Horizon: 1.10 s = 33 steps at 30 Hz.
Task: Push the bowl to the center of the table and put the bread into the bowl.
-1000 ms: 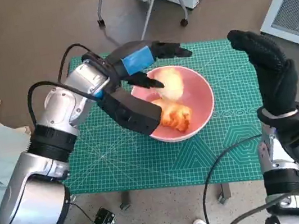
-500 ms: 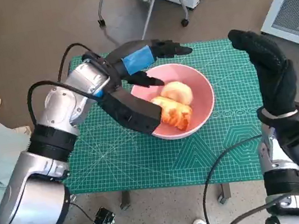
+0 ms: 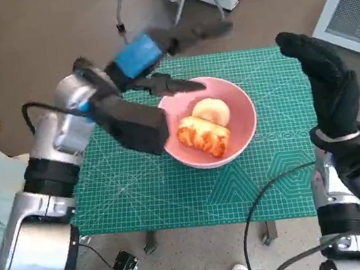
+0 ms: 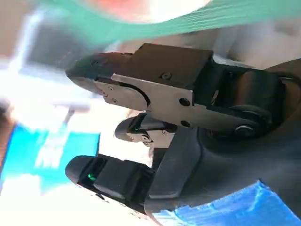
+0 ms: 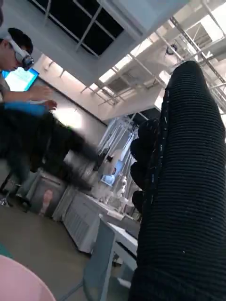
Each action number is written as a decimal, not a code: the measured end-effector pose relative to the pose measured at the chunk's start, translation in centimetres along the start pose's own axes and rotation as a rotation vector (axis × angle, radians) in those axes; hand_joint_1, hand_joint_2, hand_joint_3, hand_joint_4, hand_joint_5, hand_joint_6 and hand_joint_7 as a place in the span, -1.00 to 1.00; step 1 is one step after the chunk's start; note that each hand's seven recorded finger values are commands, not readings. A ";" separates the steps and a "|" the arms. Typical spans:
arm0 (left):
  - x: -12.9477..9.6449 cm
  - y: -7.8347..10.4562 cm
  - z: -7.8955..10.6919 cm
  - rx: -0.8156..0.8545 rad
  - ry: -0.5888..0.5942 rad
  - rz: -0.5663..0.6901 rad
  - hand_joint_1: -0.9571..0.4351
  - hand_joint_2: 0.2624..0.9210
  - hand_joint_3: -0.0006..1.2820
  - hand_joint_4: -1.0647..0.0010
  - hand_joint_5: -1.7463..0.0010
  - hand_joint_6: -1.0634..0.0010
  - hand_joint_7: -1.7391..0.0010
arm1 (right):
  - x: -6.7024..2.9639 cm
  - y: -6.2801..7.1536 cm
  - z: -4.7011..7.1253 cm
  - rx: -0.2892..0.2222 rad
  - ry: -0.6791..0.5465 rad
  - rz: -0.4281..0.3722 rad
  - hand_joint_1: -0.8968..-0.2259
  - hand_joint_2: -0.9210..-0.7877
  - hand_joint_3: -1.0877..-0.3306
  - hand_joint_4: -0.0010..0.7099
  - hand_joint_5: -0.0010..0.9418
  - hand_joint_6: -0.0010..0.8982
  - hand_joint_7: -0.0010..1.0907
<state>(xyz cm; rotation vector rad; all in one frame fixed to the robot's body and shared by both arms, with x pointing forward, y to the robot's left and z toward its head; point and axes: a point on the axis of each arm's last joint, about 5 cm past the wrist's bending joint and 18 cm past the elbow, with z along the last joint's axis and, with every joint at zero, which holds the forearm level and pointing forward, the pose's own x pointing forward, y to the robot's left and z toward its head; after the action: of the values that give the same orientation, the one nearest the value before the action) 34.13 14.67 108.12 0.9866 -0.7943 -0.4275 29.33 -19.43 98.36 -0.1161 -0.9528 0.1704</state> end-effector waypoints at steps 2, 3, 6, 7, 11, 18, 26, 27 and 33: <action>-1.0 -0.4 -0.3 -0.085 -0.013 0.091 0.44 0.88 -0.97 0.14 0.87 -0.08 0.81 | 0.17 0.0 0.1 0.000 -0.002 -0.008 -0.01 -1.00 -0.24 0.04 -0.99 -0.90 0.39; -1.5 -0.7 -0.4 -0.121 -0.016 0.127 0.45 0.89 -0.98 0.17 0.80 0.03 0.68 | 0.24 0.0 0.2 -0.002 -0.003 -0.011 0.00 -1.00 -0.24 0.04 -0.99 -0.90 0.39; -2.8 -1.3 -0.7 -0.192 -0.002 0.184 0.47 0.91 -0.98 0.42 0.45 0.32 0.33 | 0.49 0.1 0.4 -0.009 -0.008 -0.016 0.00 -1.00 -0.25 0.04 -0.99 -0.90 0.40; -3.2 -1.5 -0.8 -0.215 0.002 0.201 0.47 0.92 -0.98 0.45 0.40 0.36 0.29 | 0.56 0.1 0.4 -0.011 -0.010 -0.017 0.00 -1.00 -0.25 0.04 -0.99 -0.90 0.40; -4.5 -2.1 -0.8 -0.282 0.011 0.260 0.48 0.95 -0.97 0.65 0.13 0.56 0.07 | 0.81 0.2 0.5 -0.018 -0.014 -0.018 0.01 -1.00 -0.26 0.04 -0.99 -0.90 0.41; -5.8 -3.1 0.1 -0.380 -0.002 0.370 0.48 0.98 -0.95 0.75 0.01 0.67 -0.04 | 1.30 0.6 0.6 -0.021 -0.025 -0.022 -0.01 -1.00 -0.26 0.04 -0.99 -0.92 0.42; -6.5 -4.6 1.0 -0.448 0.004 0.421 0.44 0.99 -0.93 0.79 0.00 0.73 -0.08 | 1.75 0.9 0.7 -0.028 -0.033 -0.027 -0.02 -1.00 -0.26 0.04 -0.99 -0.93 0.44; -6.6 -4.7 1.1 -0.454 0.009 0.422 0.44 1.00 -0.93 0.79 0.00 0.73 -0.08 | 1.82 0.9 0.7 -0.027 -0.034 -0.026 -0.02 -1.00 -0.26 0.04 -0.99 -0.93 0.44; -6.7 -5.1 1.3 -0.483 0.028 0.426 0.44 1.00 -0.91 0.80 -0.01 0.74 -0.08 | 2.11 1.0 0.7 -0.021 -0.026 -0.024 -0.02 -1.00 -0.24 0.04 -1.00 -0.94 0.47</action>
<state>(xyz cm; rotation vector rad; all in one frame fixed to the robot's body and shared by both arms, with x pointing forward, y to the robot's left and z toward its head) 28.92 15.77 101.47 0.3586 -0.8014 -0.2169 29.87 -17.98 100.27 -0.1219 -0.9820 0.1405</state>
